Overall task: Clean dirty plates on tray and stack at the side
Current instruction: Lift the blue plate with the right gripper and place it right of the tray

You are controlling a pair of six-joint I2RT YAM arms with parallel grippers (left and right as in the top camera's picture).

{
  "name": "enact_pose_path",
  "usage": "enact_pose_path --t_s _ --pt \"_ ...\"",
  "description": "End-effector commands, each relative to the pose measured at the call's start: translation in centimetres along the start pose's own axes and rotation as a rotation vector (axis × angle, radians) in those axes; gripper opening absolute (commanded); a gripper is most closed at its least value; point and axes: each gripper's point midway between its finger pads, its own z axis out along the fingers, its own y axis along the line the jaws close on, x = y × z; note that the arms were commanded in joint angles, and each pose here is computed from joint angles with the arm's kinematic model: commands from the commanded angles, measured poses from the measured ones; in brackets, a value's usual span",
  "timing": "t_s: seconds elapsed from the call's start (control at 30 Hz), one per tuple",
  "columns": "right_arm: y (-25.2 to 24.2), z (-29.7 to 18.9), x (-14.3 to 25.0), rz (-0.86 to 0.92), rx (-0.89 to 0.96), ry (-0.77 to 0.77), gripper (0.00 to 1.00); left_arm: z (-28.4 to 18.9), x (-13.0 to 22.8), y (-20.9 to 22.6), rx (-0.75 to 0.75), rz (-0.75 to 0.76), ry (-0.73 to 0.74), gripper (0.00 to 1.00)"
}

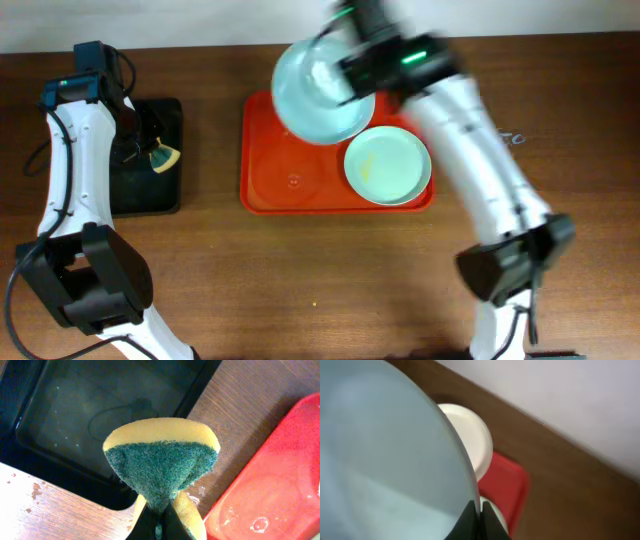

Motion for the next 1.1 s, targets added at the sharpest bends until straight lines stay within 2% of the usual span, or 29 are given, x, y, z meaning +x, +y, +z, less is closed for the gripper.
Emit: enact_pose_path --t_s 0.0,0.17,0.23,0.33,0.53,0.57,0.6,0.63,0.7,0.77,0.8,0.9,1.0,1.07 --pt "-4.6 1.1 3.1 0.26 -0.346 0.042 0.04 -1.5 -0.6 0.0 0.009 0.011 -0.042 0.0" --pt "-15.6 6.7 13.0 0.536 -0.261 0.214 0.04 -1.5 -0.7 0.0 0.01 0.011 -0.044 0.0" --pt "-18.5 7.9 16.3 0.622 -0.233 0.252 0.04 -1.5 -0.7 0.0 0.01 0.01 -0.044 0.0" --pt "-23.9 9.6 22.4 0.851 -0.152 0.268 0.04 -1.5 -0.7 0.0 0.01 0.011 -0.045 0.0" --pt "-26.7 11.6 29.3 0.962 -0.088 0.267 0.04 -1.5 -0.7 0.0 0.011 0.01 -0.046 0.0" --pt "-26.6 11.9 29.5 0.962 -0.089 0.267 0.05 -1.5 -0.8 -0.1 0.011 0.011 -0.046 0.0" --pt "-26.5 12.0 29.6 0.962 -0.089 0.268 0.11 -1.5 -0.8 -0.1 0.012 0.01 -0.049 0.0" --pt "-26.4 12.0 29.6 0.961 -0.09 0.269 0.22 -1.5 -0.8 -0.1 0.012 0.01 -0.05 0.0" --pt "-26.6 11.7 29.2 0.966 -0.087 0.261 0.51 -1.5 -0.8 -0.1 0.012 0.011 -0.05 0.0" --pt "-27.1 10.8 28.1 1.001 -0.077 0.251 0.69 -1.5 -0.8 -0.1 0.012 0.011 -0.05 0.0" --pt "-27.5 9.9 27.1 1.007 -0.078 0.232 0.72 -1.5 -0.9 -0.1 0.012 0.01 -0.051 0.0" --pt "-27.3 7.2 22.0 0.97 -0.159 0.118 0.73 -1.5 -1.0 -0.1 0.014 0.011 -0.055 0.0" --pt "-23.3 6.9 15.7 0.854 -0.291 0.02 0.75 -1.4 -1.0 -0.2 0.015 0.011 -0.053 0.0" --pt "-18.5 8.8 12.1 0.678 -0.346 -0.003 0.74 -1.2 -0.9 -0.3 0.014 0.015 -0.049 0.0"
